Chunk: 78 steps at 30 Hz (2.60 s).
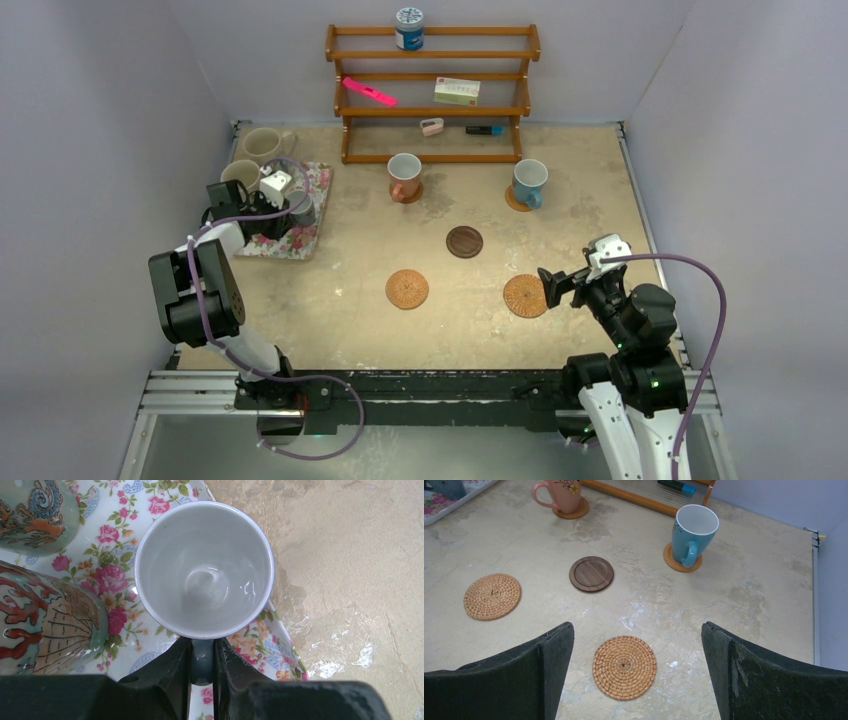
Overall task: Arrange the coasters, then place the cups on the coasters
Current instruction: Pick up the cup from the tray, then place the cup on the coaster.
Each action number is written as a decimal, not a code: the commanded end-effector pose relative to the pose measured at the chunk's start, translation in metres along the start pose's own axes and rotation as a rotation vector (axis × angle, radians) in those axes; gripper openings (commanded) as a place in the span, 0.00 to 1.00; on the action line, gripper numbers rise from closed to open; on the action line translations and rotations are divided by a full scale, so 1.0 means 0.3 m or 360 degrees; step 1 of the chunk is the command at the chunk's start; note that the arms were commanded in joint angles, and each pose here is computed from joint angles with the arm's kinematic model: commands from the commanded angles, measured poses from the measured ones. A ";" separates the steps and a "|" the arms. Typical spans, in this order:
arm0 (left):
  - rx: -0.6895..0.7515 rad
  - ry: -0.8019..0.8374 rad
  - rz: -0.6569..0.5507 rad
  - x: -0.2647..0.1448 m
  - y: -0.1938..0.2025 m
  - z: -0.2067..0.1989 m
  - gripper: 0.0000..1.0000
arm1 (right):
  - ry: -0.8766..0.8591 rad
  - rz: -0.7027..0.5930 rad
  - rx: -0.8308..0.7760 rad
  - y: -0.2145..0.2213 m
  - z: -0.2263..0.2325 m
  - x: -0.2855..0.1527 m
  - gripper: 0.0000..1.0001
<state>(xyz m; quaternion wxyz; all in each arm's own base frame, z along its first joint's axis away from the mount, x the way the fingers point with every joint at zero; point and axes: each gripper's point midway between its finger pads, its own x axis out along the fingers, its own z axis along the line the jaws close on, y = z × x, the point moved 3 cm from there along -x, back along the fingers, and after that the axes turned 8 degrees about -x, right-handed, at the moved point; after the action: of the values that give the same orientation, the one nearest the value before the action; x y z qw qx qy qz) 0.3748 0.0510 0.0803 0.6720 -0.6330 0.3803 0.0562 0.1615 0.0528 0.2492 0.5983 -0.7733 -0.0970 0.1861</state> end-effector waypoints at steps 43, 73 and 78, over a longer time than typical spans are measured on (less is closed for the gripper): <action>0.0356 0.0427 -0.0532 -0.301 -0.436 -0.489 0.00 | -0.0025 -0.0020 -0.0027 -0.010 0.005 0.003 0.99; 0.0628 0.0974 -0.0468 -0.085 -0.513 -1.010 0.00 | -0.0012 -0.0010 -0.0027 -0.005 0.000 0.006 0.99; 0.0639 0.0950 -0.0503 -0.025 -0.538 -1.057 0.00 | -0.0013 -0.0014 -0.0028 -0.006 0.001 0.005 0.99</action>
<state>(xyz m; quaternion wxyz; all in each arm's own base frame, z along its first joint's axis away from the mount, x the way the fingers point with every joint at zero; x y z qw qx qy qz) 0.2977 -0.2383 0.2041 0.6276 -0.5190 0.5208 -0.2560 0.1614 0.0525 0.2486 0.5960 -0.7749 -0.0965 0.1871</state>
